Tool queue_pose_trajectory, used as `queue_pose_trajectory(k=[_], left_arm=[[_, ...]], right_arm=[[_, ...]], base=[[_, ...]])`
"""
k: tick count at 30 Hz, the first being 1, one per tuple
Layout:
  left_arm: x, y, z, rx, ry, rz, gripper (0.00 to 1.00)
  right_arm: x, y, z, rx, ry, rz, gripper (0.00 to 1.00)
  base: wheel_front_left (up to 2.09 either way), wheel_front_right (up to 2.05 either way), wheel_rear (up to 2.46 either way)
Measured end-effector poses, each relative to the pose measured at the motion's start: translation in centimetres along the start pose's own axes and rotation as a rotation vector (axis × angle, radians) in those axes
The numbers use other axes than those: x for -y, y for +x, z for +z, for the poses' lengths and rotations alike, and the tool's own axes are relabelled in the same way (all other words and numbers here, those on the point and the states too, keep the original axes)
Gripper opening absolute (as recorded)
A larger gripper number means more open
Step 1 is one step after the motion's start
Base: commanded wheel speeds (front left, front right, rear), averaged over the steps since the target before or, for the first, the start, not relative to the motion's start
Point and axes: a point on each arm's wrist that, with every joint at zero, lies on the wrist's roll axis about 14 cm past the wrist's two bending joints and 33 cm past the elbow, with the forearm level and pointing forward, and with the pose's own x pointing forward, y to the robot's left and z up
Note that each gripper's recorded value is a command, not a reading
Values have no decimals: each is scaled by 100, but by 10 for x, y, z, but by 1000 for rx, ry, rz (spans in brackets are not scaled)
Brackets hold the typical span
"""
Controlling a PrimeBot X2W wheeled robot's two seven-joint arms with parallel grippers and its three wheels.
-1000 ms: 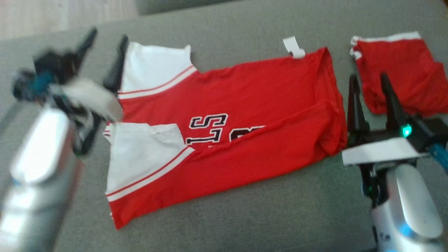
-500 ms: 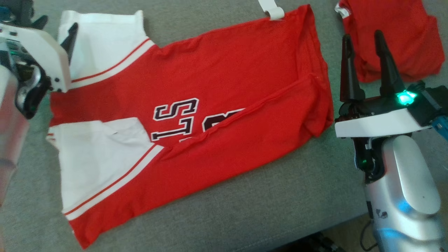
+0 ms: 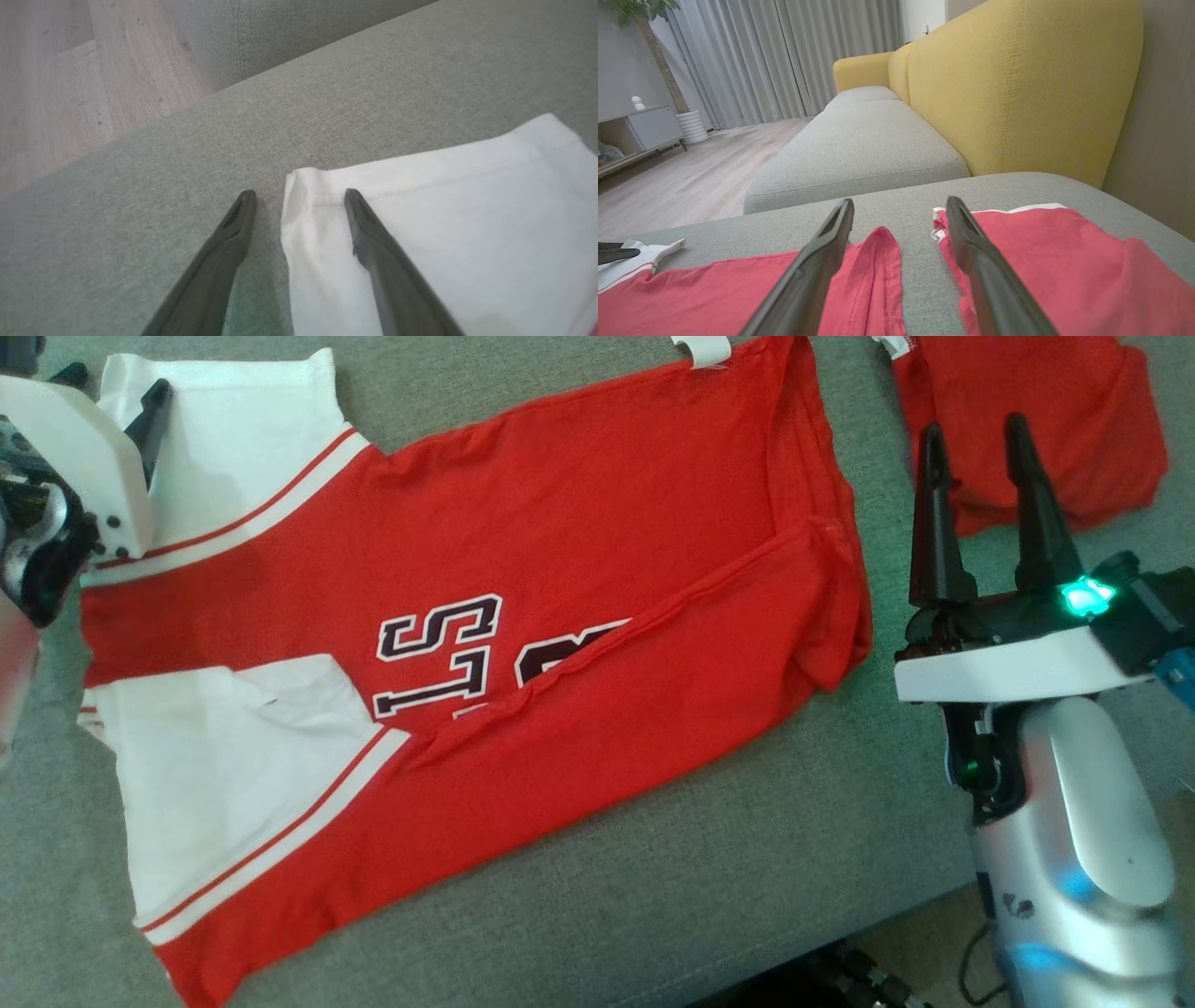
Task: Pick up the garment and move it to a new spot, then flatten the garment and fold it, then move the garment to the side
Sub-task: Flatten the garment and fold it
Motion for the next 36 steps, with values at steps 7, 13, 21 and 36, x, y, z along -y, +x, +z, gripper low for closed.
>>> queue_pose_trajectory(k=[7, 13, 21, 36], left_arm=[[15, -8, -2, -32, -39, -56, 0], [20, -28, 17, 131, 9, -62, 0], [24, -81, 61, 418, 76, -60, 0], [57, -135, 46, 516, 117, -143, 0]], right_arm=[[-4, 1, 2, 1, -29, 14, 100], [-22, 16, 7, -22, -107, 73, 100], [-36, 45, -3, -172, -205, 155, 100], [-15, 83, -84, -602, -351, 174, 100]], base=[[0, 0, 0], [0, 0, 0], [0, 0, 0], [0, 0, 0]])
